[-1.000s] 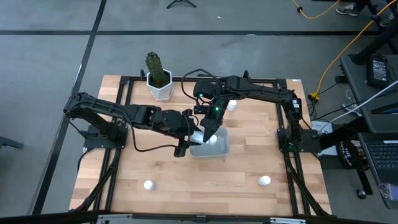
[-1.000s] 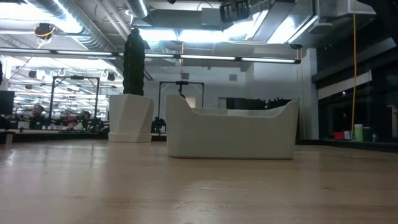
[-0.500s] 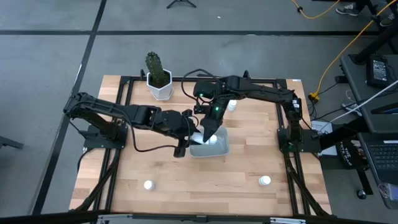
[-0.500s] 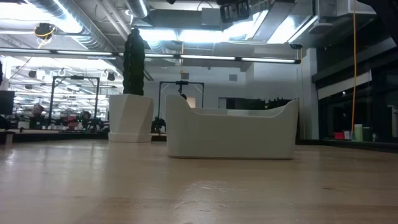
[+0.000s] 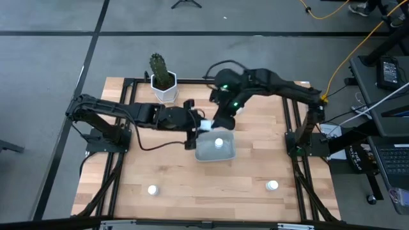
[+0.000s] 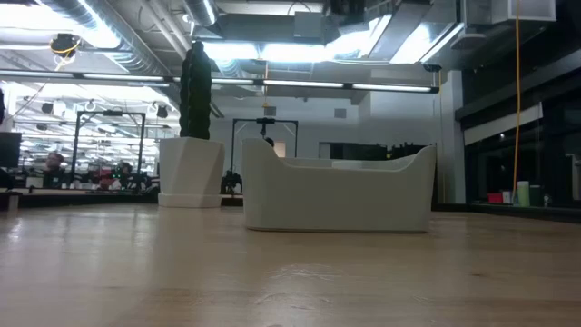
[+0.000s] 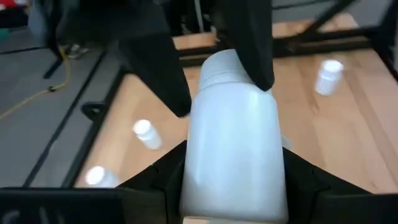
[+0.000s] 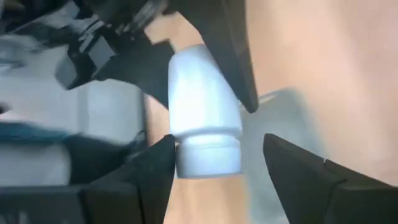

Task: Pick and place pill bottles into a basket
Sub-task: Put the white pill bottle into the gray bin

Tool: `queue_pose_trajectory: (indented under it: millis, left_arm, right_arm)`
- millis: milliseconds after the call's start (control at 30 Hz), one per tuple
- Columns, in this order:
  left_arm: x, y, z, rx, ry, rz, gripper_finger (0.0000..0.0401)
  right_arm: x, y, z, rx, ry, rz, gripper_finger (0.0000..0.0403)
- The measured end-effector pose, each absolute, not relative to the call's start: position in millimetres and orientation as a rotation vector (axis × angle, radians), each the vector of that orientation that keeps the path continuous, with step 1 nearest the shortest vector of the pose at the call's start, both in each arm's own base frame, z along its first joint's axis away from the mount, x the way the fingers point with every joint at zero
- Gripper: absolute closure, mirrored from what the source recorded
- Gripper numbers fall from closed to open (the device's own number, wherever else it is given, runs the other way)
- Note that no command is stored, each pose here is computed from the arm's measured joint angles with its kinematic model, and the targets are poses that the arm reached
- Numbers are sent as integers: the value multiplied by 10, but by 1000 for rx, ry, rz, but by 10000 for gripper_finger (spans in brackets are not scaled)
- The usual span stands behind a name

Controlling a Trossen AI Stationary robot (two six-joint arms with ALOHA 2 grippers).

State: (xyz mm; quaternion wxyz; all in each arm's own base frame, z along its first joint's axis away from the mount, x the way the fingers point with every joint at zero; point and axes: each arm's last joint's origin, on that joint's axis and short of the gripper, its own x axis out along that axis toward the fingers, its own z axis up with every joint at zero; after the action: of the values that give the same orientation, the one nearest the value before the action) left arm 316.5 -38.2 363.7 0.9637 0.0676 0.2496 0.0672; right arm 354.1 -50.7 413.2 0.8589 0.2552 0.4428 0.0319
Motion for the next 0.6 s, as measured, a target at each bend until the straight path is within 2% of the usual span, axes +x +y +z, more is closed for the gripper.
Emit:
queue_pose_trajectory:
  millis: [100,233,400,600]
  left_arm:
    - [3190,-267,3683,98,463,173,237]
    - [3228,-226,3793,46,365,70,237]
    - [3283,-199,3939,71,202,89,237]
    - [3315,-37,4206,67,-81,212,237]
  right_arm:
    - [3423,-573,4304,456,831,-18,163]
    - [3325,-728,4436,362,731,-204,163]
    - [3106,-770,4651,299,644,-207,162]
    - [2918,-737,5022,94,397,-327,162]
